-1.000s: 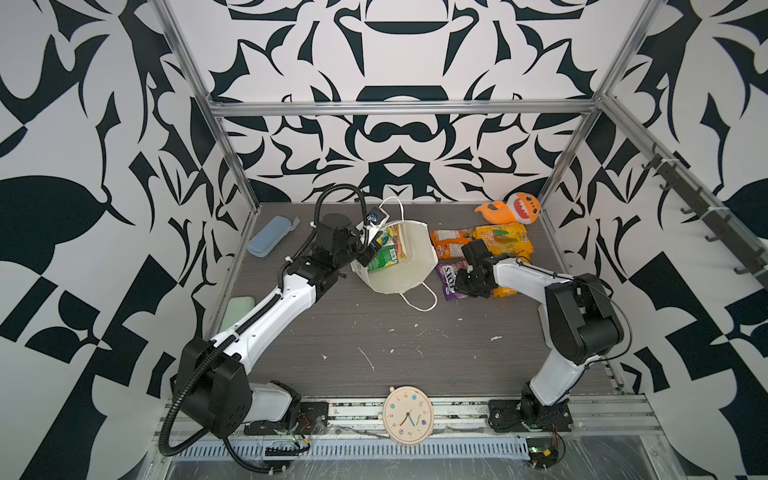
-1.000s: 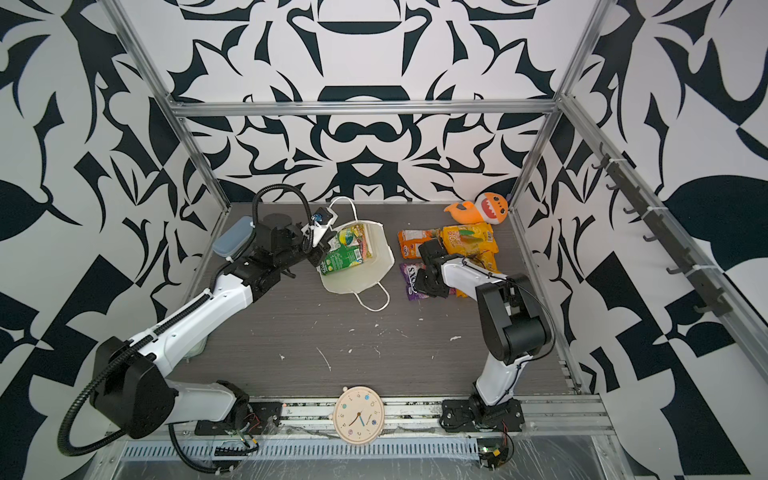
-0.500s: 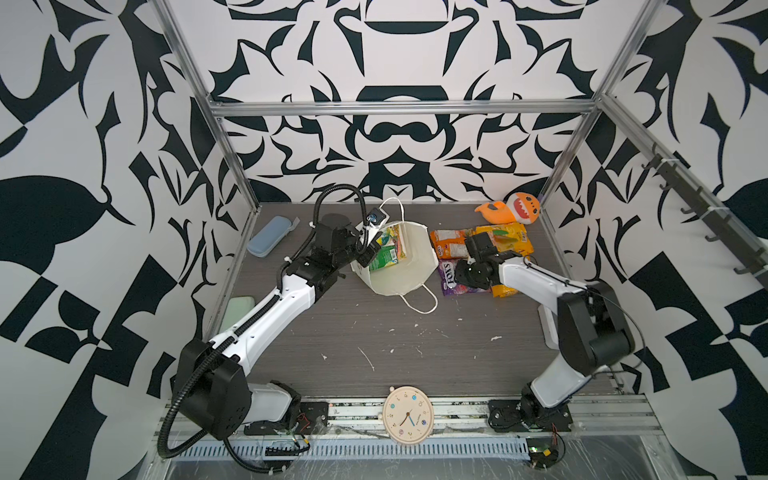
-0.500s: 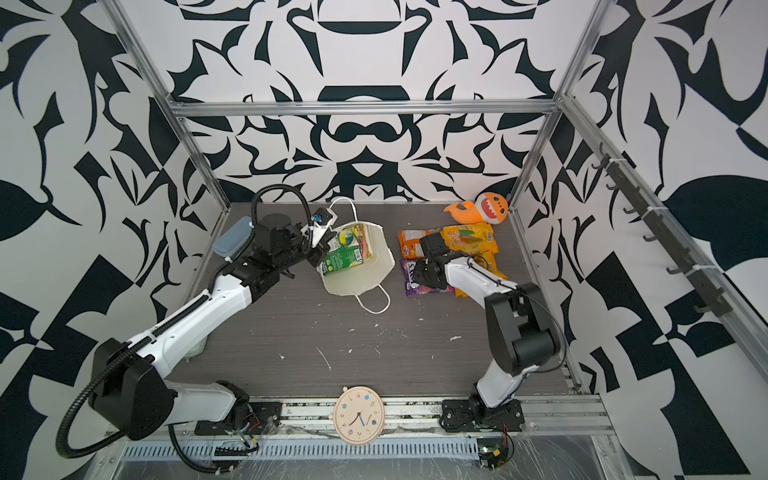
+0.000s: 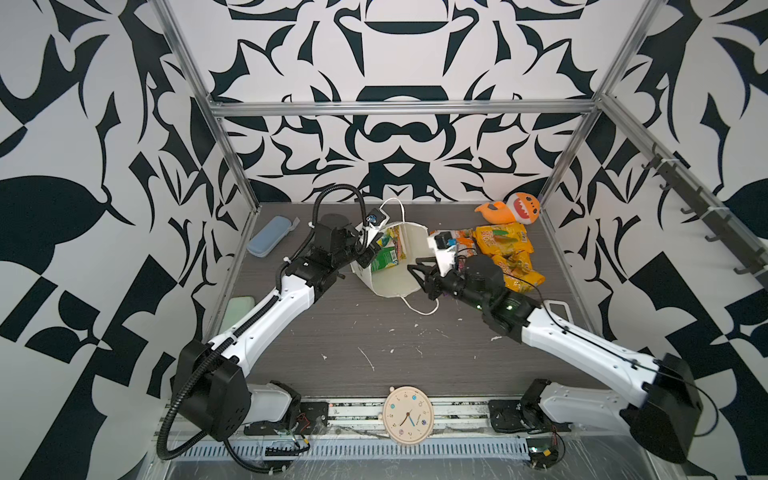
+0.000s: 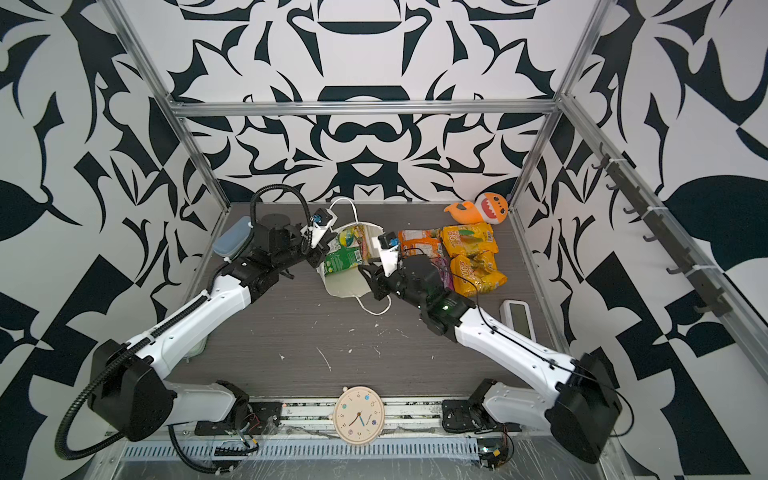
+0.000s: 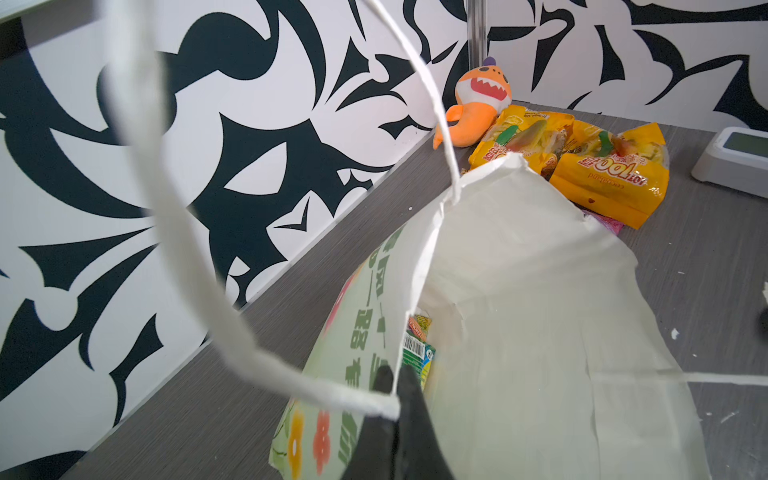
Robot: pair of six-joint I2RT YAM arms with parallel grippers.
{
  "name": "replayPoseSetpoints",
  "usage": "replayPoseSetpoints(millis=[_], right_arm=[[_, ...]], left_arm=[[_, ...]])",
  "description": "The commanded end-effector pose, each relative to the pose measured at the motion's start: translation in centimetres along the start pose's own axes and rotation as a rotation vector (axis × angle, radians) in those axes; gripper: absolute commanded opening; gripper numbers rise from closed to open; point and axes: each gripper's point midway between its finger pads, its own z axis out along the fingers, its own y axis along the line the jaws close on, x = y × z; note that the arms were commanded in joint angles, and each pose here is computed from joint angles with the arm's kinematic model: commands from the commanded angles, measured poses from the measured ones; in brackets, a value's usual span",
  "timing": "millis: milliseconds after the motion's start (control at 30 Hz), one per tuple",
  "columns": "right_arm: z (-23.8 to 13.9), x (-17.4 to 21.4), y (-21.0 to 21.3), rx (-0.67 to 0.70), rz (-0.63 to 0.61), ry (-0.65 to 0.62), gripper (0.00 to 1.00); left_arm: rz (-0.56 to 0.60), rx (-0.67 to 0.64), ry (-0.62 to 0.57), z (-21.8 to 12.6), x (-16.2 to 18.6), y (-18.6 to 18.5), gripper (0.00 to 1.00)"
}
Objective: Take the snacks out of the paper bag
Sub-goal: 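Move the right gripper back over the paper bag opening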
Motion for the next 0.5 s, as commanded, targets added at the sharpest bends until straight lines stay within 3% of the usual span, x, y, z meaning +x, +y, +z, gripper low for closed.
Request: replayPoseSetpoints(millis=[0,267,467], right_arm=[[2.0,-0.3,0.1,0.038,-0.040,-0.027,0.35],[6.8,1.2,-4.0,0.293,0.028,0.048,0.39],[9.8,2.2,-5.2,0.363,0.037,0.110,0.50]], left_arm=[[0.011,0.028,-0.038,-0.9,-0.8,-0.5,0.00],[0.024,0.066,-0.062,-1.5,-1.2,-1.5,0.00],[0.044,0.099,-0.106,-2.6,-2.0,-2.6,0.00]])
